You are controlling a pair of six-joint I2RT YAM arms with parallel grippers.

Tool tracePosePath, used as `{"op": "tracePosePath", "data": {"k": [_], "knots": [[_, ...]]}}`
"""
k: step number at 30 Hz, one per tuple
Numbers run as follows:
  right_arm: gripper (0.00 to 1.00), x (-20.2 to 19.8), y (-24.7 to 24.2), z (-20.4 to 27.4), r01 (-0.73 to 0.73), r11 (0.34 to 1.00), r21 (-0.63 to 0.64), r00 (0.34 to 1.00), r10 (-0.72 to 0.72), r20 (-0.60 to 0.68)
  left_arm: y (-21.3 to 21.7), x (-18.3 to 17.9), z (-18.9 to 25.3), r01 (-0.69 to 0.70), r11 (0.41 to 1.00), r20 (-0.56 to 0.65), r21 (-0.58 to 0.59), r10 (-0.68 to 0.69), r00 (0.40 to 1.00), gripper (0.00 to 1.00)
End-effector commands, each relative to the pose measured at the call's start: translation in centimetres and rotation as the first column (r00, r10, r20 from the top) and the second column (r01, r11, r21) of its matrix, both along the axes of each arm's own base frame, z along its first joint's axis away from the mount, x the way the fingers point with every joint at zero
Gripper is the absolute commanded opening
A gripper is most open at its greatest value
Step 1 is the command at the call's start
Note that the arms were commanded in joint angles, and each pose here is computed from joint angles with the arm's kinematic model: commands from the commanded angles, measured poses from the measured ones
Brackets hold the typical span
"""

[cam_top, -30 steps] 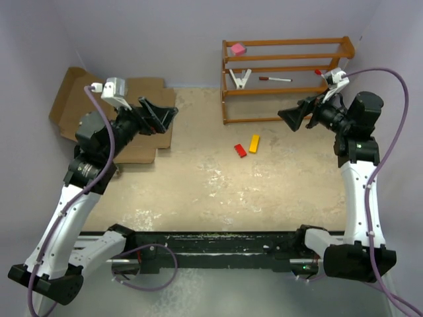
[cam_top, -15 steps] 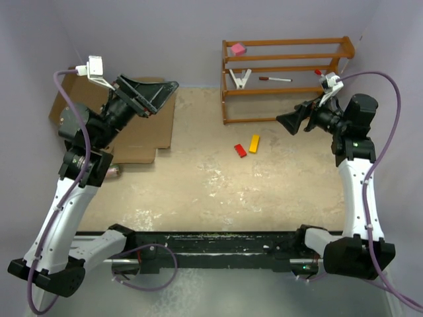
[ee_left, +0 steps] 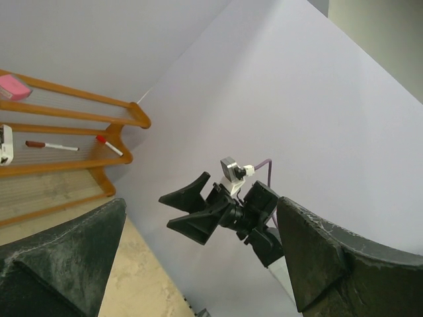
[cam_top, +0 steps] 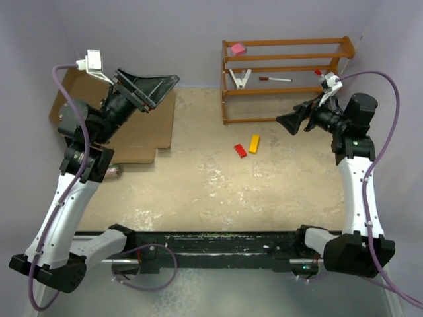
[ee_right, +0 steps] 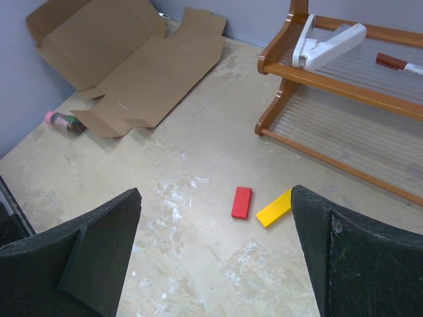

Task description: Fold the paper box

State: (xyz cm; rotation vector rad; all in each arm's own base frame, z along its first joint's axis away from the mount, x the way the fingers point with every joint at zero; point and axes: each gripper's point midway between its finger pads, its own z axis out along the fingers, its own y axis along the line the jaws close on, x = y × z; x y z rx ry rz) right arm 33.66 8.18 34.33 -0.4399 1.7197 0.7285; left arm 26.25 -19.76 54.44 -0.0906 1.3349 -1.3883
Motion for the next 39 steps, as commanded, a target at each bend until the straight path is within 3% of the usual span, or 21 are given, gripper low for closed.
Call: {"op": "tracePosePath", "data": {"k": [1,11,21,27,37,39], "knots": [[1.0,-0.3,0.2,1.5,-0.025,1.0,-0.004,0.998,0.025,0.062,0.8,-2.0,3.3,0.0,0.999,0.093,-0.043,0.004,0.996,0.98],[1.0,0.1,0.1,1.7,-0.02,1.0,0.007,0.997,0.019,0.068,1.3,-2.7,3.9,-0.012,0.999,0.114,-0.045,0.017,0.993,0.99],[1.0,0.0,0.0,1.6,-0.018,1.0,0.014,0.998,0.017,0.065,1.5,-1.8,2.3,-0.027,0.996,0.029,-0.091,0.03,0.999,0.99],[1.0,0.3,-0.2,1.7,-0.011,1.0,0.016,0.998,0.01,0.067,-0.2,-3.8,3.8,0.131,0.988,0.095,-0.081,-0.123,0.988,0.99],[1.0,0.5,-0.5,1.9,0.003,1.0,0.015,0.996,-0.005,0.094,0.2,-4.3,4.0,0.118,0.988,0.129,-0.102,-0.105,0.986,0.98],[1.0,0.5,-0.5,1.4,-0.004,1.0,0.008,0.995,0.003,0.097,0.6,-4.1,3.4,0.068,0.996,0.177,-0.057,-0.057,0.983,0.99]]}}
